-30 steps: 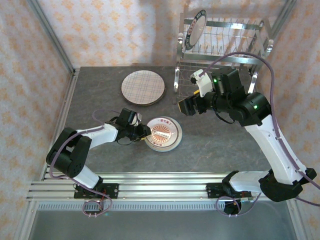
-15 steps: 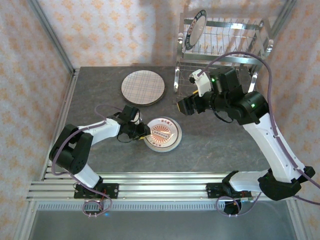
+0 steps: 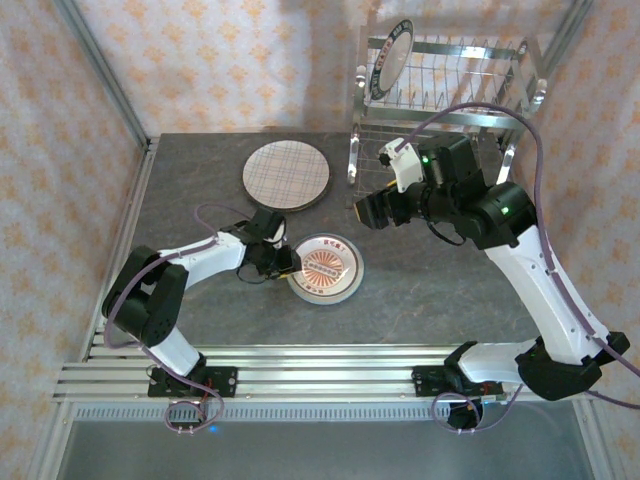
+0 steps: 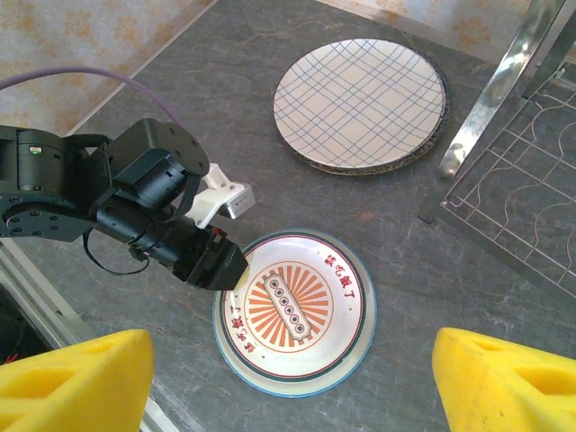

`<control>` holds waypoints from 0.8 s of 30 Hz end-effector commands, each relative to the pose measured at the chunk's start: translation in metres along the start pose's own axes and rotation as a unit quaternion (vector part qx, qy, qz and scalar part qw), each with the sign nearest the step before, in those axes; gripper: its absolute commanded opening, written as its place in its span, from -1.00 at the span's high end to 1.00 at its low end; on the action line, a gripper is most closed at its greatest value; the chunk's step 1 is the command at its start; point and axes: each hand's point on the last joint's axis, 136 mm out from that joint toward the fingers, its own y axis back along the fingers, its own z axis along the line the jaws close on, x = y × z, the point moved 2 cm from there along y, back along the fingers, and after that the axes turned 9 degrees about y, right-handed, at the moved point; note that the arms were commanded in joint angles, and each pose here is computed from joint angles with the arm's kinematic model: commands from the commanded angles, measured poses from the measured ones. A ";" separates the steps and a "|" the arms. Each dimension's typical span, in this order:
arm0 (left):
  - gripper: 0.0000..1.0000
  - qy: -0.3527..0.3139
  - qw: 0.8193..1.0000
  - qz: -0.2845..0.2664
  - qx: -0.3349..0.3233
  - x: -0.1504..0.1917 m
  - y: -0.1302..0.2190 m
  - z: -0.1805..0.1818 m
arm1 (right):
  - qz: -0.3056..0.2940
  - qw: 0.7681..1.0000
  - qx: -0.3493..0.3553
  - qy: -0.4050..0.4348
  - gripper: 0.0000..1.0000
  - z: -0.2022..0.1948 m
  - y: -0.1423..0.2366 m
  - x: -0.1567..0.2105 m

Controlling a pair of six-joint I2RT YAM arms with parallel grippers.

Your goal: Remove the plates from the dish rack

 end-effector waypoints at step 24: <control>0.12 -0.078 0.981 -0.176 -0.025 -0.041 0.145 -0.088 | -0.194 0.921 0.290 -0.171 -0.59 -0.125 0.061 -0.103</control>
